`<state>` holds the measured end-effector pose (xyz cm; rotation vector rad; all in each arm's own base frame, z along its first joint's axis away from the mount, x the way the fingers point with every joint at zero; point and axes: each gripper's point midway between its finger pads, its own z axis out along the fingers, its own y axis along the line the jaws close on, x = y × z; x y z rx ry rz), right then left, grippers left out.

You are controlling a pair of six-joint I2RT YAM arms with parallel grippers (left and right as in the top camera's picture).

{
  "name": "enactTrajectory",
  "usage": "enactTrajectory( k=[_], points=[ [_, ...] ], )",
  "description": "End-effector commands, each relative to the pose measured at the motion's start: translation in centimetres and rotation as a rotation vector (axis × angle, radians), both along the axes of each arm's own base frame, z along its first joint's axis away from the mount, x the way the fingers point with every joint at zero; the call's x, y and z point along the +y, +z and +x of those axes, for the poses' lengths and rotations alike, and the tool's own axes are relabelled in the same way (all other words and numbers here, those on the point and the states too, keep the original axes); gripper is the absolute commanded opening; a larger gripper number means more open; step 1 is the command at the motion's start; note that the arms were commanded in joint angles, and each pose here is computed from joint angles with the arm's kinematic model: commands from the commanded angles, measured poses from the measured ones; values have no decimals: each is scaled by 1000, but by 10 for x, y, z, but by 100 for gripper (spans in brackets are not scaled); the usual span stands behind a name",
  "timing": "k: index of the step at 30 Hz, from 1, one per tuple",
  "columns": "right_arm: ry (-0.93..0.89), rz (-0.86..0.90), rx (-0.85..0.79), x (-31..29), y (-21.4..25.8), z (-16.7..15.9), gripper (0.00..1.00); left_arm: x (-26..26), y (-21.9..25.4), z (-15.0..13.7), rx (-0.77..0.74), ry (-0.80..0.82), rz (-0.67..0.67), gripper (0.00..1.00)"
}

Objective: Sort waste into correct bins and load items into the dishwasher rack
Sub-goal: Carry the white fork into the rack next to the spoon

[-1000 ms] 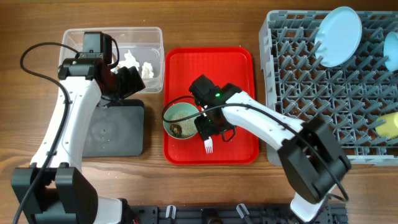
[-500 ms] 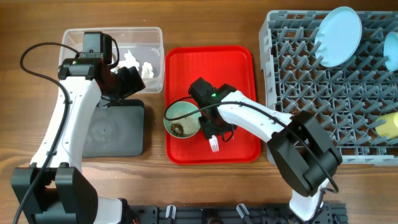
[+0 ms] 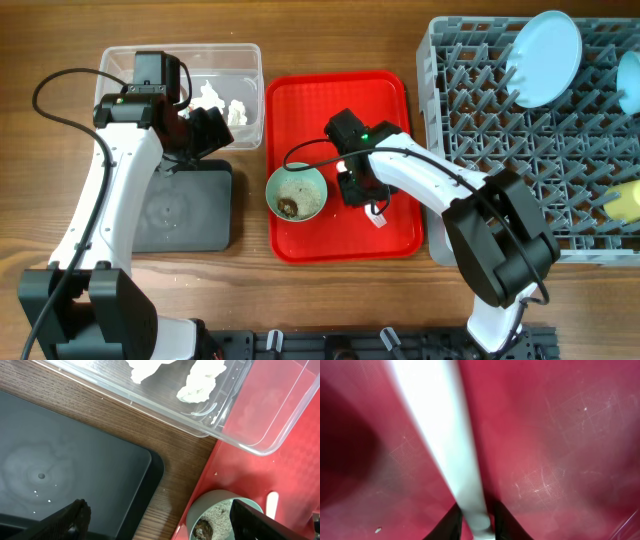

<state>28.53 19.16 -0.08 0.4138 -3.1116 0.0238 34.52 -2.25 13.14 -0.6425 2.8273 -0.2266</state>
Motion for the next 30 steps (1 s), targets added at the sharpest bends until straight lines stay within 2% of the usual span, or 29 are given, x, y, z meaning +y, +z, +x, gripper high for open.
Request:
enactTrajectory(
  k=[1, 12, 17, 24, 30],
  points=[
    [28, 19, 63, 2, -12, -11, 19, 3, 9, 1, -25, 23, 7, 91],
    [12, 34, 69, 5, -12, -12, 4, 3, 8, 0, -21, 23, 7, 91],
    [8, 53, 40, 8, 3, -4, 4, 1, 9, 0, -23, 20, -4, 91],
    [-17, 150, -135, -8, 84, 37, 4, -6, 10, 1, -25, 8, -43, 90],
    [-78, 188, -312, -72, 161, 57, 4, -19, 10, 0, -24, -26, -69, 89]
  ],
)
